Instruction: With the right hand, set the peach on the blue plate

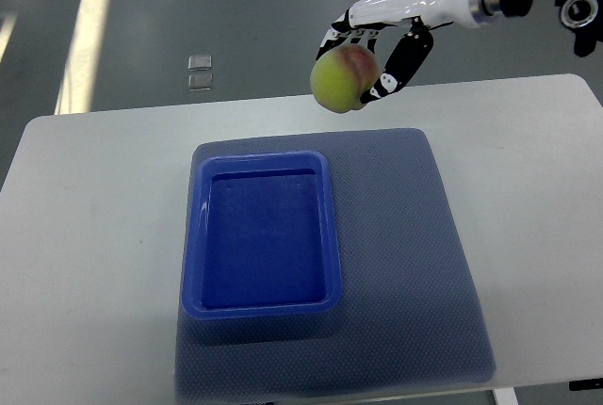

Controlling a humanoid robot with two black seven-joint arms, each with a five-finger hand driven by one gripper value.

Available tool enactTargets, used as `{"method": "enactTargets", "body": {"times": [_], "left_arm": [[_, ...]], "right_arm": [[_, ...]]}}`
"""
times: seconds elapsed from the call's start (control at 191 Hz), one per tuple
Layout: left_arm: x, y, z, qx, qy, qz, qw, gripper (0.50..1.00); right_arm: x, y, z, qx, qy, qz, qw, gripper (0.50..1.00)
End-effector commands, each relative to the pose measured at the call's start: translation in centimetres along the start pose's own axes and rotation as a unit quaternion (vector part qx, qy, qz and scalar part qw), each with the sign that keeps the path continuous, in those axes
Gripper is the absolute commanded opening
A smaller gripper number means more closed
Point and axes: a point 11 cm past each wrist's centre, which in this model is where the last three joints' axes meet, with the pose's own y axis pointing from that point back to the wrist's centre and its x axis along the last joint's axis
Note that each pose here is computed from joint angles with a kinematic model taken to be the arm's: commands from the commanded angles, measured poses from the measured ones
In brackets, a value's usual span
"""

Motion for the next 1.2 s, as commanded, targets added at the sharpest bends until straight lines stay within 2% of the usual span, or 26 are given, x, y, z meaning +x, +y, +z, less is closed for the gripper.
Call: {"method": "enactTargets", "body": {"times": [0.0, 0.047, 0.052, 0.068, 0.121, 0.126, 0.189, 0.241, 0.247, 0.278, 0.351, 0.43, 0.587, 0.677, 0.745, 0.75, 0.818, 0.823, 0.829, 0.834, 0.839, 0.844, 0.855, 1.17, 1.175, 1.196], "left_arm": [[0.0, 0.0, 0.1, -0.001, 0.0, -0.001, 1.0, 1.0], [0.0, 0.0, 0.1, -0.001, 0.0, -0.001, 1.0, 1.0], [0.0, 0.0, 0.1, -0.001, -0.001, -0.001, 1.0, 1.0], [0.0, 0.0, 0.1, -0.001, -0.001, -0.001, 1.0, 1.0], [0.0, 0.0, 0.1, -0.001, -0.001, -0.001, 1.0, 1.0], [-0.1, 0.0, 0.1, -0.001, -0.001, -0.002, 1.0, 1.0], [-0.3, 0.0, 0.1, -0.001, -0.001, -0.004, 1.0, 1.0], [-0.3, 0.0, 0.1, -0.001, -0.001, -0.004, 1.0, 1.0], [-0.2, 0.0, 0.1, -0.002, 0.0, -0.004, 1.0, 1.0], [-0.2, 0.0, 0.2, -0.002, 0.001, -0.003, 1.0, 1.0], [-0.2, 0.0, 0.1, -0.002, 0.0, -0.002, 1.0, 1.0], [-0.1, 0.0, 0.1, -0.002, 0.001, -0.002, 1.0, 1.0], [-0.2, 0.0, 0.1, -0.001, 0.001, -0.003, 1.0, 1.0], [-0.2, 0.0, 0.1, -0.001, 0.0, -0.003, 1.0, 1.0], [-0.2, 0.0, 0.1, -0.001, 0.0, -0.003, 1.0, 1.0], [-0.2, 0.0, 0.1, -0.001, 0.0, -0.002, 1.0, 1.0], [-0.1, 0.0, 0.1, -0.001, 0.0, -0.002, 1.0, 1.0], [-0.1, 0.0, 0.1, -0.001, 0.0, -0.002, 1.0, 1.0], [-0.1, 0.0, 0.1, -0.001, 0.0, -0.002, 1.0, 1.0], [-0.1, 0.0, 0.1, -0.001, 0.0, -0.002, 1.0, 1.0], [-0.1, 0.0, 0.1, -0.001, 0.0, -0.002, 1.0, 1.0], [-0.1, 0.0, 0.1, -0.001, 0.0, -0.002, 1.0, 1.0], [-0.1, 0.0, 0.1, -0.001, 0.0, -0.002, 1.0, 1.0], [0.0, 0.0, 0.1, -0.001, 0.0, 0.0, 1.0, 1.0], [0.0, 0.0, 0.1, -0.001, 0.0, 0.0, 1.0, 1.0], [-0.1, 0.0, 0.1, -0.001, 0.0, -0.001, 1.0, 1.0]], "right_arm": [[-2.6, -4.6, -2.3, 0.036, -0.011, -0.026, 0.999, 0.594], [-2.6, -4.6, -2.3, 0.036, -0.011, -0.026, 0.999, 0.594], [-4.0, -6.7, -3.3, 0.047, -0.019, -0.035, 0.998, 0.596], [-4.7, -7.7, -3.4, 0.048, -0.024, -0.04, 0.998, 0.596], [-4.7, -7.7, -3.4, 0.048, -0.024, -0.04, 0.998, 0.596], [-6.4, -9.8, -3.6, 0.045, -0.033, -0.054, 0.997, 0.598], [-8.6, -12.1, -4.0, 0.043, -0.041, -0.07, 0.996, 0.599], [-8.6, -12.1, -4.0, 0.043, -0.041, -0.07, 0.996, 0.599], [-10.7, -13.6, -4.4, 0.043, -0.048, -0.085, 0.994, 0.601], [-12.0, -14.3, -4.7, 0.045, -0.05, -0.094, 0.993, 0.603], [-12.7, -14.7, -4.8, 0.044, -0.051, -0.098, 0.993, 0.603], [-15.2, -16.2, -4.6, 0.033, -0.041, -0.108, 0.993, 0.611], [-16.4, -16.4, -3.9, 0.026, -0.046, -0.114, 0.992, 0.643], [-16.7, -16.4, -3.6, 0.023, -0.05, -0.114, 0.992, 0.684], [-16.6, -16.4, -3.6, 0.023, -0.05, -0.112, 0.992, 0.69], [-16.6, -16.4, -3.5, 0.023, -0.052, -0.11, 0.992, 0.737], [-16.6, -16.4, -3.6, 0.023, -0.052, -0.109, 0.992, 0.807], [-16.6, -16.4, -3.6, 0.023, -0.053, -0.111, 0.992, 0.831], [-16.6, -16.4, -3.6, 0.023, -0.053, -0.111, 0.992, 0.832], [-16.5, -16.4, -3.6, 0.023, -0.052, -0.11, 0.992, 0.866], [-16.5, -16.4, -3.6, 0.023, -0.052, -0.11, 0.992, 0.866], [-16.5, -16.4, -3.6, 0.023, -0.052, -0.11, 0.992, 0.907], [-16.4, -16.4, -3.6, 0.024, -0.052, -0.11, 0.992, 0.927], [-12.4, -14.7, -2.6, 0.019, -0.05, -0.079, 0.995, 0.932], [-10.2, -13.7, -2.3, 0.023, -0.061, -0.062, 0.996, 0.932], [-9.1, -13.2, -2.1, 0.027, -0.072, -0.05, 0.996, 0.932]]}}
